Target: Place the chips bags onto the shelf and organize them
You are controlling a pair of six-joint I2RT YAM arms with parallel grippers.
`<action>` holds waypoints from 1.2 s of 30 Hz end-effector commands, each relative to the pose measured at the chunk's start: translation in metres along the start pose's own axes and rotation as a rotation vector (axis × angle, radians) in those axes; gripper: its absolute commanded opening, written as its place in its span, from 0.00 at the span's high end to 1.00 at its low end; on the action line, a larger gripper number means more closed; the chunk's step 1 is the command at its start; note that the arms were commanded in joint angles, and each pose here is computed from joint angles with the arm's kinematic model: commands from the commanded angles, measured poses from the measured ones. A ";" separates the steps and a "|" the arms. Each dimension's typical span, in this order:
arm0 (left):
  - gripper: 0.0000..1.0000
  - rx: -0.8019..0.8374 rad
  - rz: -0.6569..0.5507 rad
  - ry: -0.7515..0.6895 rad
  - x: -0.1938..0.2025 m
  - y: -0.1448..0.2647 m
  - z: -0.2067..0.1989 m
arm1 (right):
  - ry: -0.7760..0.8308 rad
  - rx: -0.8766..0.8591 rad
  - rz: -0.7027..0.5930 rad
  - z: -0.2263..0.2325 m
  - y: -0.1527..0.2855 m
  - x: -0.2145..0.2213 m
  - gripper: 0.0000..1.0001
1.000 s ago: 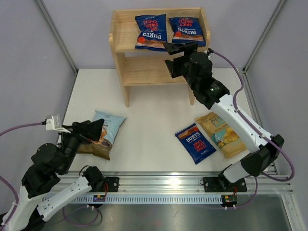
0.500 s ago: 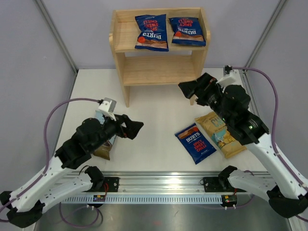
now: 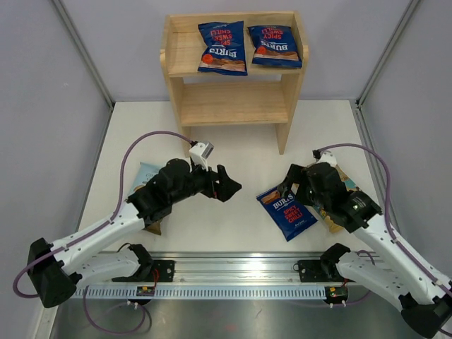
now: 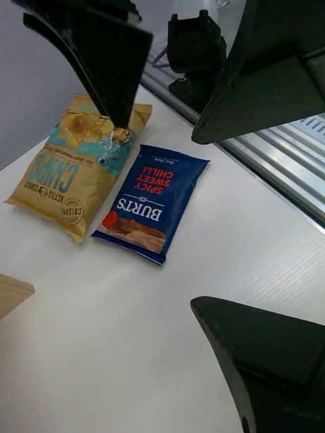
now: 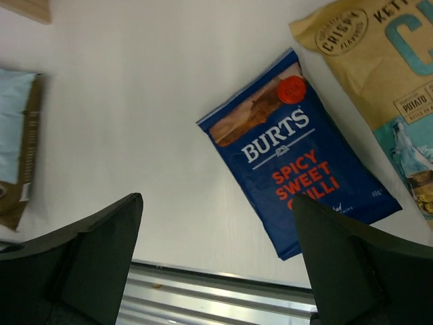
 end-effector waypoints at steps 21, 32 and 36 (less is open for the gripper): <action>0.01 0.008 0.061 0.004 0.016 0.019 0.004 | 0.099 0.157 0.316 -0.064 -0.161 0.030 0.03; 0.01 0.024 0.047 -0.048 0.009 0.048 -0.003 | 0.031 0.039 0.477 -0.056 -0.173 0.062 0.54; 0.01 0.037 0.033 -0.058 0.006 0.054 -0.006 | -0.018 0.018 0.458 -0.053 -0.172 0.069 0.70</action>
Point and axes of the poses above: each gripper's point midway between its finger pads, its own y axis back along the fingers, its own z axis along the line the jaws close on, x = y × z, the point moved 6 cm from there along y, back along the fingers, and after that the axes turned 11 degrees about y, right-handed, at the moved point
